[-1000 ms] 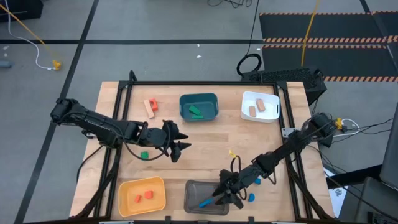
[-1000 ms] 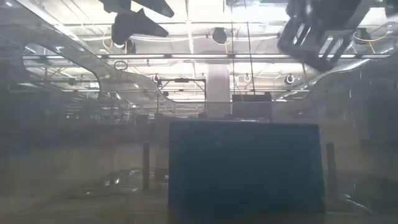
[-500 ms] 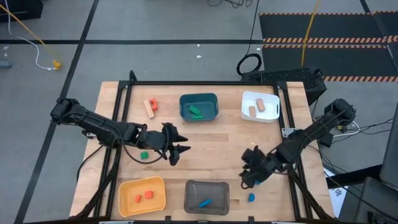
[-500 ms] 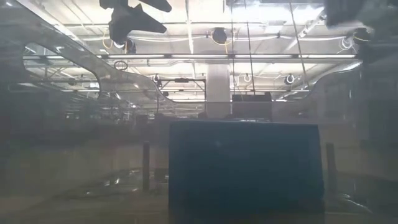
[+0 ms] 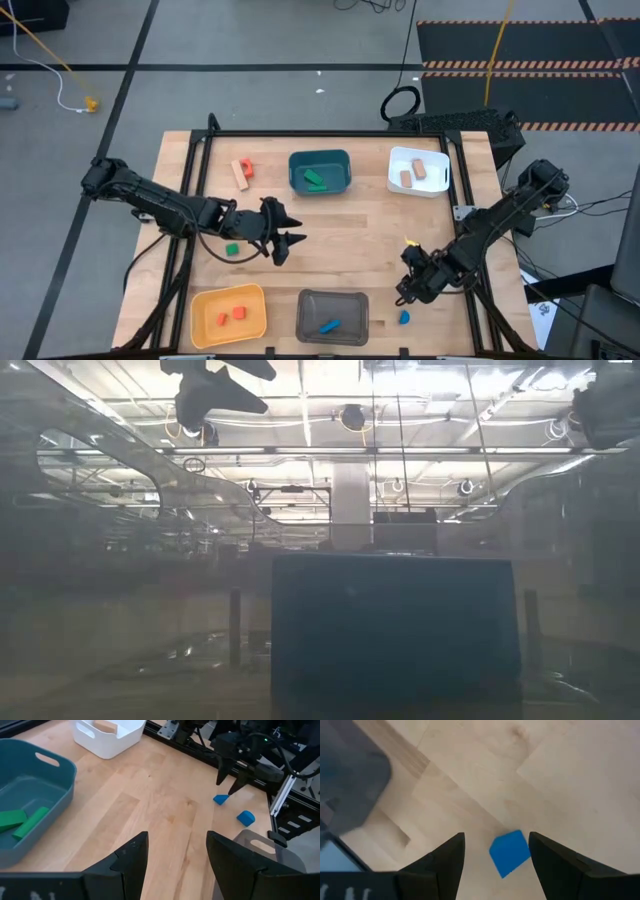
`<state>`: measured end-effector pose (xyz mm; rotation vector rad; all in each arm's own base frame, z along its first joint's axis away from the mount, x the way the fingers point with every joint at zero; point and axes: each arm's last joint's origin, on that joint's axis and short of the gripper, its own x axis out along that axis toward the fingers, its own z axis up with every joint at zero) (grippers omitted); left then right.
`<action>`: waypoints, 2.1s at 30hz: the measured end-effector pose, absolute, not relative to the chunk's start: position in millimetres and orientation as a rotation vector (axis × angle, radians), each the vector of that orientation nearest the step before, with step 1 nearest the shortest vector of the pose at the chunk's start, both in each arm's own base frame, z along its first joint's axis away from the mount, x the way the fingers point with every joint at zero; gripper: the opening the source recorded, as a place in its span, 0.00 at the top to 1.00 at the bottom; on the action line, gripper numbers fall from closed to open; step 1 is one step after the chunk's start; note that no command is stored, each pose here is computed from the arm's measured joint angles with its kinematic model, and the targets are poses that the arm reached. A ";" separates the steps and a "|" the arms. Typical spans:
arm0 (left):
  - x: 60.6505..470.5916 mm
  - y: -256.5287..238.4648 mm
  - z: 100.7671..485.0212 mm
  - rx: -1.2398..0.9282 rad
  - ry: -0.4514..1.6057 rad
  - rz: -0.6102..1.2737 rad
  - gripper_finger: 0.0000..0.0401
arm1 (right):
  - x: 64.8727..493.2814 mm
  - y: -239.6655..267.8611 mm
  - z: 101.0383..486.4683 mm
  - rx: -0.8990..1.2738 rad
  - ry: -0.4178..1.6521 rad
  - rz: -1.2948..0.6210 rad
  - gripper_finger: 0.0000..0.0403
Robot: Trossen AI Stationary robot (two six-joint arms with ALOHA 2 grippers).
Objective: Sort & place blocks by color
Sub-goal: Put the top blue block into the black bin
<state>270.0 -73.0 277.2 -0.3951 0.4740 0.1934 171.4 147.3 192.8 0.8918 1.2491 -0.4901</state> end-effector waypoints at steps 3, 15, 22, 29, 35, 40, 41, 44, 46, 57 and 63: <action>269.2 -75.4 277.1 -0.392 0.477 0.186 0.50 | 171.3 152.2 190.8 0.909 1.248 -0.488 0.48; 267.5 -78.8 276.0 -0.378 0.486 0.191 0.50 | 172.1 170.7 155.6 0.761 1.411 -0.505 0.48; 267.5 -78.8 275.9 -0.378 0.486 0.192 0.50 | 174.0 172.8 145.0 0.688 1.440 -0.502 0.48; 267.5 -78.8 275.9 -0.379 0.486 0.192 0.50 | 173.8 172.4 144.7 0.692 1.438 -0.513 0.63; 267.5 -78.8 275.9 -0.377 0.486 0.191 0.50 | 174.4 172.4 146.1 0.693 1.424 -0.511 0.82; 267.5 -78.8 275.9 -0.377 0.486 0.191 0.50 | 174.9 173.1 146.1 0.704 1.426 -0.504 0.88; 267.5 -78.8 275.9 -0.377 0.486 0.191 0.50 | 175.2 173.2 147.0 0.711 1.423 -0.498 0.88; 267.5 -78.8 275.9 -0.377 0.486 0.191 0.50 | 175.0 173.0 151.0 0.729 1.409 -0.476 0.88; 267.5 -78.8 275.9 -0.377 0.486 0.191 0.50 | 175.5 173.0 155.7 0.744 1.378 -0.456 0.89; 267.3 -78.8 275.7 -0.375 0.489 0.192 0.50 | 181.6 166.7 190.4 0.721 0.999 -0.328 0.90; 267.3 -78.8 275.7 -0.375 0.489 0.192 0.50 | 196.5 171.8 206.5 0.647 0.763 -0.189 0.92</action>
